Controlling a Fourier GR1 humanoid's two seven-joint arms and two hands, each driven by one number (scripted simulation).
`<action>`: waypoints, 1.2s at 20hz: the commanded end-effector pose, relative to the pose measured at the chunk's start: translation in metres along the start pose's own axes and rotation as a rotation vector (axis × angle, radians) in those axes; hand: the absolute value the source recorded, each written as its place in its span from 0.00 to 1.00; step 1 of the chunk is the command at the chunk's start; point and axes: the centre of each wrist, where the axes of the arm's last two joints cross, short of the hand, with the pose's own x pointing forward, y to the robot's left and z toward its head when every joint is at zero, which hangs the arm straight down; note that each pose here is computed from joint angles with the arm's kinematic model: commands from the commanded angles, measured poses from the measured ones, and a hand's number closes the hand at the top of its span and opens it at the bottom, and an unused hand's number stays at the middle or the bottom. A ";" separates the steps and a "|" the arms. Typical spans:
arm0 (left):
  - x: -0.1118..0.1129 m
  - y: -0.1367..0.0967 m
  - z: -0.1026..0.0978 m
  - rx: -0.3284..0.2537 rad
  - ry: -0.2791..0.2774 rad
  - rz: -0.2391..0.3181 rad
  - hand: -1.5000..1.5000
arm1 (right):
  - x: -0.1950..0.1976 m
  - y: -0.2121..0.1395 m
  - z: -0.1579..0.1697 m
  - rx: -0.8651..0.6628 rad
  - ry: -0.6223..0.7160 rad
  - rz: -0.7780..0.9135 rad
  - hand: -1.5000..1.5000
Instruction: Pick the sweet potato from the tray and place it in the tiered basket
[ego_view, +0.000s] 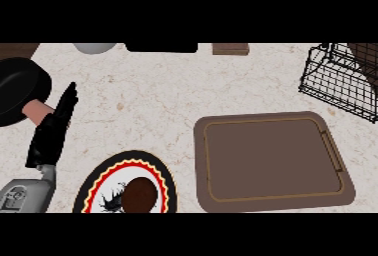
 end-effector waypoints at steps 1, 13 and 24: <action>0.015 -0.011 -0.002 -0.007 0.008 0.002 0.50 | -0.027 0.000 -0.012 0.050 -0.025 -0.027 1.00; -0.003 0.000 -0.004 -0.006 0.002 0.001 0.50 | -0.056 0.047 -0.005 0.321 0.144 -0.342 1.00; -0.005 -0.008 -0.011 -0.002 0.006 0.011 0.50 | -0.083 0.057 -0.005 0.159 0.128 -0.489 0.00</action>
